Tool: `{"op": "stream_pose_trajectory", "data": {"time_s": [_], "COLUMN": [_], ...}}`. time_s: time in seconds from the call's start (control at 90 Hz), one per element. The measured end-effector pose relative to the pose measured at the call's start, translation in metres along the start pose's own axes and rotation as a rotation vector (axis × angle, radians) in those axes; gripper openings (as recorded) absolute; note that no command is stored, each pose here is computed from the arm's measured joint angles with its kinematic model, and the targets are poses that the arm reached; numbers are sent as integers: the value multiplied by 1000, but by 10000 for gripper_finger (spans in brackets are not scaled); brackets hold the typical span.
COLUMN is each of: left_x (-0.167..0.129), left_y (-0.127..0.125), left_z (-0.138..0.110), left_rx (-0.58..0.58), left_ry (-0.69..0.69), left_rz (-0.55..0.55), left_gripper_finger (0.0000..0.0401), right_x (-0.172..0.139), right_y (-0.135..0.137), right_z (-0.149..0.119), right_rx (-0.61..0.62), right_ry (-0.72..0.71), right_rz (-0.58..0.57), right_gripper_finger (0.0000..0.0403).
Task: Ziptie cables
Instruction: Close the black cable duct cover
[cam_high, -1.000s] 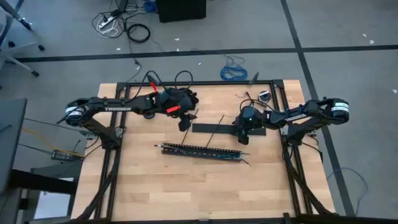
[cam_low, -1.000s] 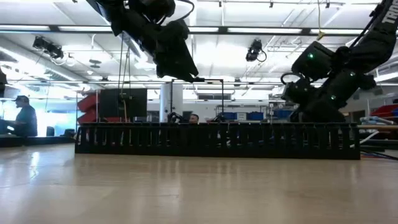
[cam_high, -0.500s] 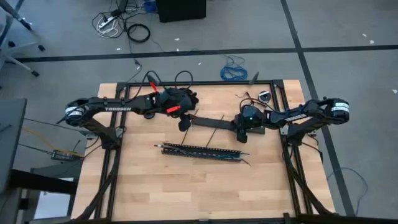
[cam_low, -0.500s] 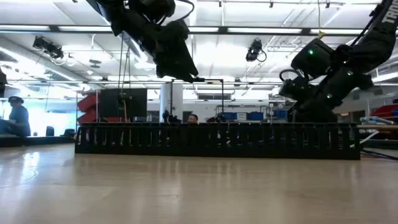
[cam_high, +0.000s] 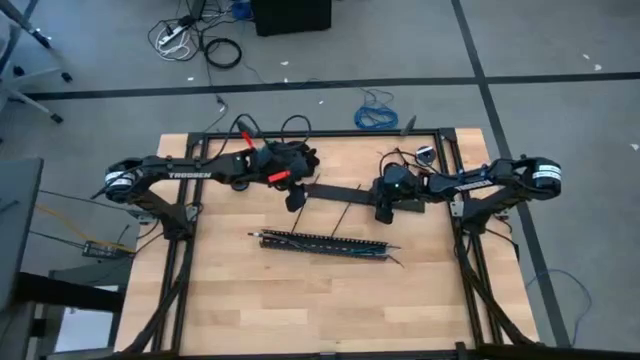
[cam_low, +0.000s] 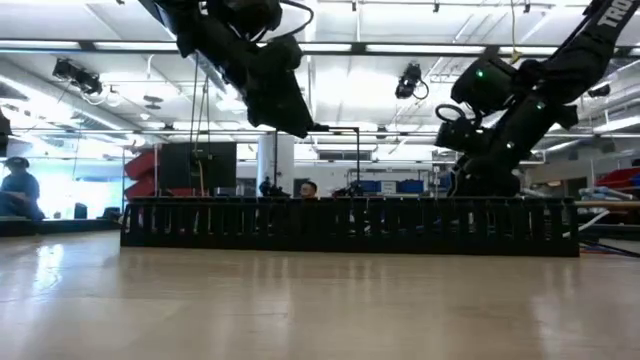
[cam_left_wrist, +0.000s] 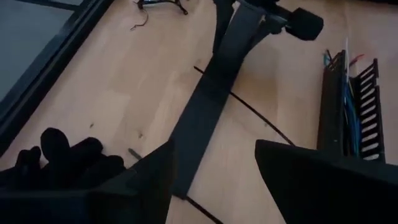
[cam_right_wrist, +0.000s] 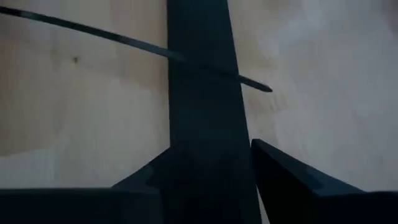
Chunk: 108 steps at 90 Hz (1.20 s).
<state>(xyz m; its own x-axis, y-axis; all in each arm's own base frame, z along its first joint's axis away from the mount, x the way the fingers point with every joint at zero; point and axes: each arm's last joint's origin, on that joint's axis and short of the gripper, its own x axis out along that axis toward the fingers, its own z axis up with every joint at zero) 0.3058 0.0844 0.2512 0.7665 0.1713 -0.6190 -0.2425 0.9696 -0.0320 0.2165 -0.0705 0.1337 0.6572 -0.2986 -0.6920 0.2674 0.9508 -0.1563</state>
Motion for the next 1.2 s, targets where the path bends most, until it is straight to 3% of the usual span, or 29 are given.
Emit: {"op": "stream_pose_trajectory", "data": {"time_s": [0.267, 0.478, 0.611, 0.811, 1.2], "left_x": [0, 0, 0, 0, 0], "left_y": [0, 0, 0, 0, 0], "left_z": [1, 1, 1, 1, 1], "left_rx": [1, 1, 0, 1, 0], "left_ry": [-6, -6, -7, -6, -6], "left_rz": [0, 1, 1, 1, 1], "left_gripper_finger": [213, 213, 213, 213, 213], "right_x": [-1, 4, 17, 33, 29], "right_y": [-2, -4, 0, 2, 1], "right_z": [15, 11, 4, -3, -1], "right_rx": [39, 43, 5, -15, -36], "right_ry": [-43, -15, 18, 40, 30], "right_rz": [18, 27, 63, 76, 62], "right_gripper_finger": [240, 324, 354, 358, 326]}}
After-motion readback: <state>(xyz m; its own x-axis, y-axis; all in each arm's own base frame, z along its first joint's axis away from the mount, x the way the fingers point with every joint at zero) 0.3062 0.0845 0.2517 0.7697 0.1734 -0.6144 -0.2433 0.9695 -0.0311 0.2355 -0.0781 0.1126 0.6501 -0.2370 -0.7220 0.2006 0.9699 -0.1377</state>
